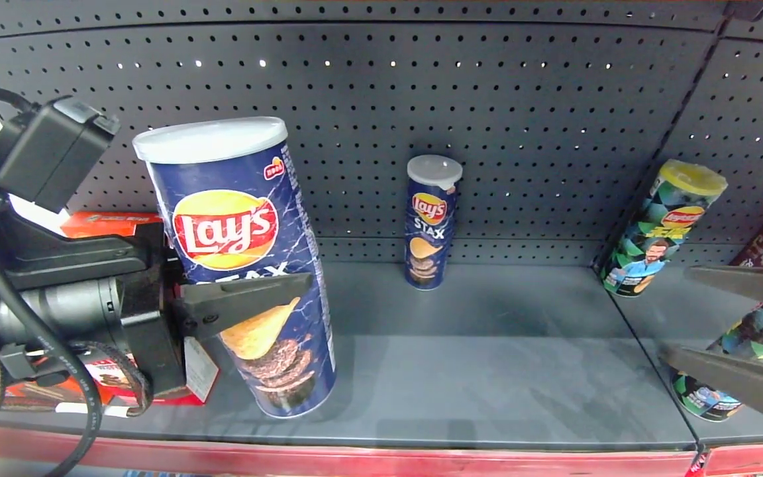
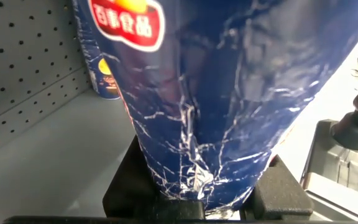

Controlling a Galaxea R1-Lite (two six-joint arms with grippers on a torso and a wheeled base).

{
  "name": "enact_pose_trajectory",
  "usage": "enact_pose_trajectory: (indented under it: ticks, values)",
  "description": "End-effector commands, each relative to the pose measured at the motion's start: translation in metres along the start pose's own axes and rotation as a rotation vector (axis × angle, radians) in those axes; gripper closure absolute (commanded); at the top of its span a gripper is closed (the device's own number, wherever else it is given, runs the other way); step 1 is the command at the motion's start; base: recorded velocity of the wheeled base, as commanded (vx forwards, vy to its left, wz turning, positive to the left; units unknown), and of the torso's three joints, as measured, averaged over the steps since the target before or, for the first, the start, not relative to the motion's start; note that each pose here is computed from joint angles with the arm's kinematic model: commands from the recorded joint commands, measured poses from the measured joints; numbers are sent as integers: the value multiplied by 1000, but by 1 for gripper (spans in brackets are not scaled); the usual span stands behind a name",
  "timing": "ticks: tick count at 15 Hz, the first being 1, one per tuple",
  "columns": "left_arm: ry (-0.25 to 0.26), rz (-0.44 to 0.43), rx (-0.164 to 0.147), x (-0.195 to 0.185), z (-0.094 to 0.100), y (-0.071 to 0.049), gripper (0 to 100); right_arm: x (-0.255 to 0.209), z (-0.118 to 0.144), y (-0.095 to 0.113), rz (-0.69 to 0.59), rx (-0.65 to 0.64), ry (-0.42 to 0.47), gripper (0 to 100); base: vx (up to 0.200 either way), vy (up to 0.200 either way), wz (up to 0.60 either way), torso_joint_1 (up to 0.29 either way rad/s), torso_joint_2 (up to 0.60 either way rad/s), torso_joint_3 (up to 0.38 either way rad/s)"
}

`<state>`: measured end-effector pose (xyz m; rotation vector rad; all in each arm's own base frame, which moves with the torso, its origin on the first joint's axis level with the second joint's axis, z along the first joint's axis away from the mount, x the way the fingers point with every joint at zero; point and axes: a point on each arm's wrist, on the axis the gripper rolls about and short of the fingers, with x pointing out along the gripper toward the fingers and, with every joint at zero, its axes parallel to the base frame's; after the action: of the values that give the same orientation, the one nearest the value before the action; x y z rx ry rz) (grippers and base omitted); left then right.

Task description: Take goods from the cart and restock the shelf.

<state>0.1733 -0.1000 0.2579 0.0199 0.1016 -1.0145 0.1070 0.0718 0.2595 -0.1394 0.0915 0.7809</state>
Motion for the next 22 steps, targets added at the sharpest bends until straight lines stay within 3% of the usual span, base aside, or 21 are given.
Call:
enact_pose_trajectory:
  ticks: [1, 7, 9, 13, 14, 15, 16, 19, 22]
  values:
    - [2, 0, -1, 1, 0, 1, 100, 48, 5, 2, -13, 4, 92, 0, 0, 0, 0, 0, 0, 0]
    - [2, 12, -2, 0, 0, 1, 100, 113, 24, -8, -92, 20, 89, 0, 0, 0, 0, 0, 0, 0]
    - [5, 18, -4, -2, -1, 3, 100, 137, 22, -12, -110, 91, 52, 0, 0, 0, 0, 0, 0, 0]
    - [9, 21, -7, -2, -2, 3, 100, 173, 13, -34, -175, 94, 8, 0, 0, 0, 0, 0, 0, 0]
    - [11, 20, -8, -2, -3, 3, 100, 183, 13, -45, -120, 79, -60, 0, 0, 0, 0, 0, 0, 0]
    - [13, 20, -9, -2, -3, 3, 100, 183, 13, -45, -112, 78, -64, 0, 0, 0, 0, 0, 0, 0]
    - [14, 18, -10, -2, -3, 3, 100, 184, 13, -60, 45, -16, -135, 0, 0, 0, 0, 0, 0, 0]
    - [19, 18, -13, 0, -4, 4, 100, 184, 4, -77, 293, -124, -163, 0, 0, 0, 0, 0, 0, 0]
    - [20, 15, -31, 1, -5, 4, 100, 191, -3, -82, 348, -135, -181, 0, 0, 0, 0, 0, 0, 0]
